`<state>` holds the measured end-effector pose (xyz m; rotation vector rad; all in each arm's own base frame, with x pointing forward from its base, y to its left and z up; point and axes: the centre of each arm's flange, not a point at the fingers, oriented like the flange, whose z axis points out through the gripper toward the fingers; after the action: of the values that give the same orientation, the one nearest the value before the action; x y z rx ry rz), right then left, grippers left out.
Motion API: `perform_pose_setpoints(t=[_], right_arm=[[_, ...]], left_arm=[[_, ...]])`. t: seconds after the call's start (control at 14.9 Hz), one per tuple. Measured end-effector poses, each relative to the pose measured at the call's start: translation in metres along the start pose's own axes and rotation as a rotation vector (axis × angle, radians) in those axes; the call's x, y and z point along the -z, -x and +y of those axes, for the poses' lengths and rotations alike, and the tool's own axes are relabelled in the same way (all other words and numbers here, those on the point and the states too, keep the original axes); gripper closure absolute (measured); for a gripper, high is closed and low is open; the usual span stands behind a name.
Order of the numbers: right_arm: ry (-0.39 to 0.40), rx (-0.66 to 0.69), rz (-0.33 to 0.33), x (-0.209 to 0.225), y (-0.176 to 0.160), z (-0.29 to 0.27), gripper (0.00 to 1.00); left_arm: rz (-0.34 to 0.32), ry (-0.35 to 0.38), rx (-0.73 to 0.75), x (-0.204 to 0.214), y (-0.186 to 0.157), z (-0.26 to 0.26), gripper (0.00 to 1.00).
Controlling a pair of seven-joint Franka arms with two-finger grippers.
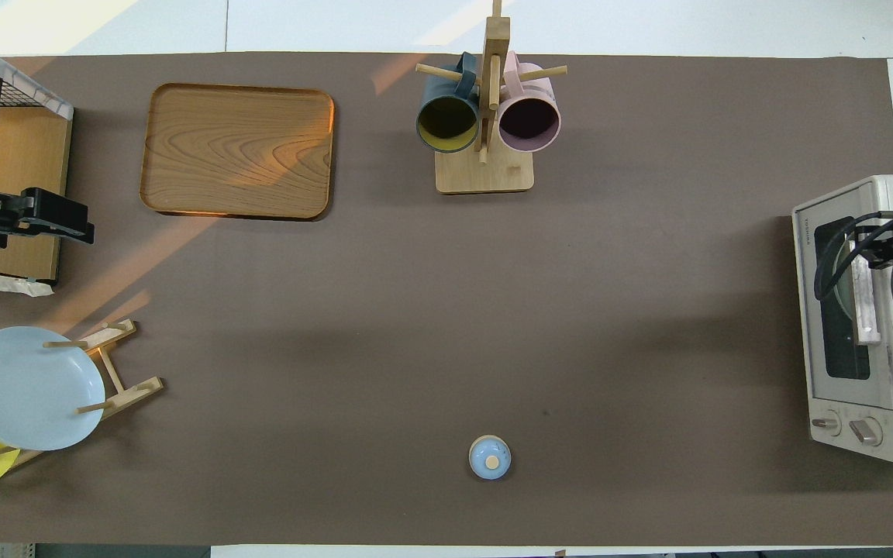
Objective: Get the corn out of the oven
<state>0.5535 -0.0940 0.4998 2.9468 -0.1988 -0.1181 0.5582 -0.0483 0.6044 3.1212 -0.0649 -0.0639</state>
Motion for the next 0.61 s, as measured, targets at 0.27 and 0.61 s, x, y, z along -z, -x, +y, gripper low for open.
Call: perform_pose_setpoints(t=[0.27, 0.61], right_arm=[[-0.007, 0.001, 0.01, -0.011, -0.001, -0.001, 0.99], [-0.017, -0.004, -0.014, -0.031, 0.003, 0.0, 0.99]], left_arm=[[0.0, 0.0, 0.0, 0.0, 0.0, 0.0, 0.0], [0.0, 0.0, -0.001, 0.0, 0.0, 0.0, 0.0]])
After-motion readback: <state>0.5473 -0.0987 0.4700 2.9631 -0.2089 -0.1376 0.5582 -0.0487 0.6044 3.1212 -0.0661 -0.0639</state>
